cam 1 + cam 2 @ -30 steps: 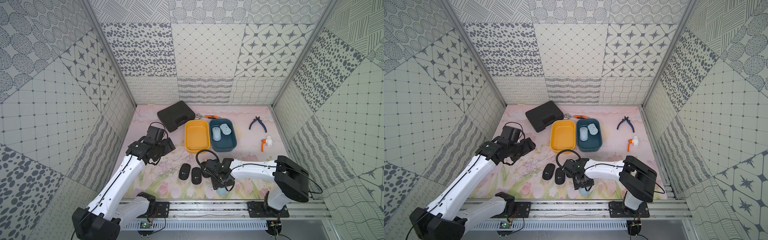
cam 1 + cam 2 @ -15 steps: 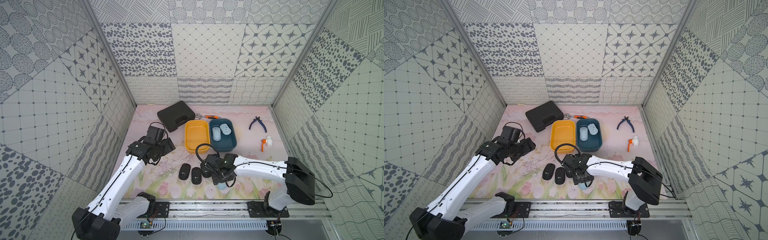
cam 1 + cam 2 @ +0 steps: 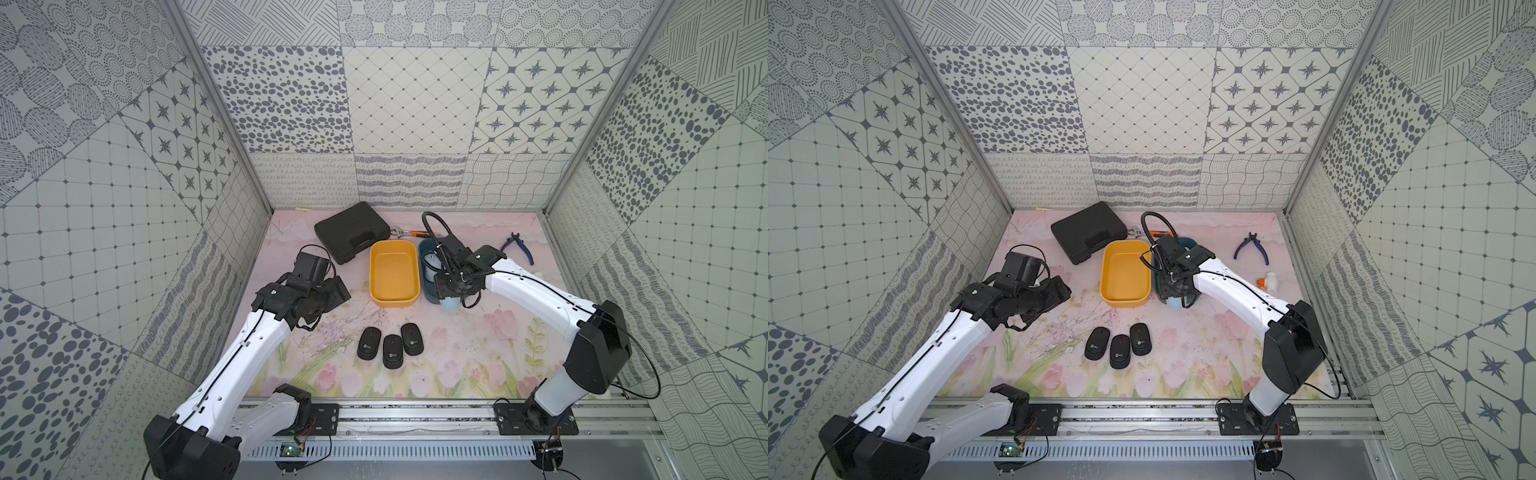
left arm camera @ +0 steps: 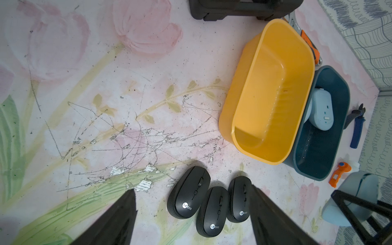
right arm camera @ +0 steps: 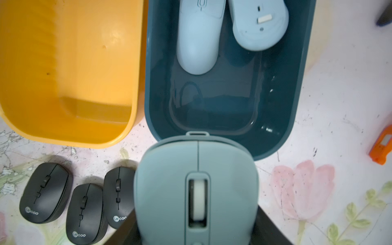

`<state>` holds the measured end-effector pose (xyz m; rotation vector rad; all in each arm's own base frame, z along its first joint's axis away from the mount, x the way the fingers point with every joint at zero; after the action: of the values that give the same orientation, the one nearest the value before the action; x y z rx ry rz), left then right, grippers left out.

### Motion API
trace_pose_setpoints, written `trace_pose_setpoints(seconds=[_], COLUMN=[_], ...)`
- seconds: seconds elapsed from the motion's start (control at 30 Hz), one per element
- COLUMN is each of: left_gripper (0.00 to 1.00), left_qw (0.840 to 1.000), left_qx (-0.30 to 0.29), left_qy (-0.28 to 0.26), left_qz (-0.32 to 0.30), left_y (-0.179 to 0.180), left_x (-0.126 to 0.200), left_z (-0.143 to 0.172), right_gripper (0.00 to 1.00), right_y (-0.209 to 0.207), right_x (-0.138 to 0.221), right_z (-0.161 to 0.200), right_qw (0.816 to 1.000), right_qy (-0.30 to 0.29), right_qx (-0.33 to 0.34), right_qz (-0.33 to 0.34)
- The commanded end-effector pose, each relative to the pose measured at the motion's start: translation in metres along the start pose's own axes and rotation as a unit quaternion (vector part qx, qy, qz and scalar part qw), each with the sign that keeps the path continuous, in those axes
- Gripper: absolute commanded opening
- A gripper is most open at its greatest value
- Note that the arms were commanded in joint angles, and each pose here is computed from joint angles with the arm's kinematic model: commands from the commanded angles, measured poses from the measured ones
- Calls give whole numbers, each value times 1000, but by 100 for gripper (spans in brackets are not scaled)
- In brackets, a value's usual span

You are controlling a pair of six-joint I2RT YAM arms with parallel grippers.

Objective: Place the mice by color into the storage box
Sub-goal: Pick up the mouse from the center of the board, then place the mouse in the storage box.

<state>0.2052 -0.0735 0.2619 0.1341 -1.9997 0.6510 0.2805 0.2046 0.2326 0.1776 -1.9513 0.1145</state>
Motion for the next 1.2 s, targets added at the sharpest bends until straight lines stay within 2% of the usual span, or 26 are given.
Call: trace_pose_setpoints(seconds=[0.0, 0.23, 0.53, 0.6, 0.63, 0.8, 0.9, 1.17], left_gripper=[86, 86, 86, 86, 86, 86, 86, 86], left_qw=[1000, 1000, 1000, 999, 999, 999, 999, 999], left_qx=[-14, -18, -7, -6, -6, -7, -7, -6], left_qy=[3, 5, 20, 21, 23, 25, 23, 25], left_qz=[-12, -22, -23, -23, -23, -26, -26, -23], left_y=[3, 0, 1, 2, 2, 3, 3, 3], left_x=[1, -5, -18, -20, -21, -21, -20, -20], left_z=[2, -2, 2, 2, 3, 4, 4, 4], right_gripper=[59, 59, 60, 64, 67, 72, 82, 81], right_y=[-3, -9, -12, -12, -12, -13, -15, -20], right_x=[-8, -53, -105, -110, -112, -118, -117, -70], right_z=[-24, -62, -81, -83, -83, -83, -84, -84], right_qw=[1000, 1000, 999, 999, 999, 999, 999, 1000], right_qy=[-13, 2, 27, 32, 34, 33, 33, -14], right_qx=[25, 22, 24, 23, 23, 22, 21, 10], right_qz=[2, 15, 28, 26, 25, 25, 26, 10])
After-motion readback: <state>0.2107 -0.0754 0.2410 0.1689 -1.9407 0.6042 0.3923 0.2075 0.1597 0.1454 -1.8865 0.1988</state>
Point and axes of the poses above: each gripper's point midway between its finger pads, its own x axis back along the fingers, its own y axis along the line the jaws close on, z = x × y, the point moved 9 cm from there along x, back along the fingers
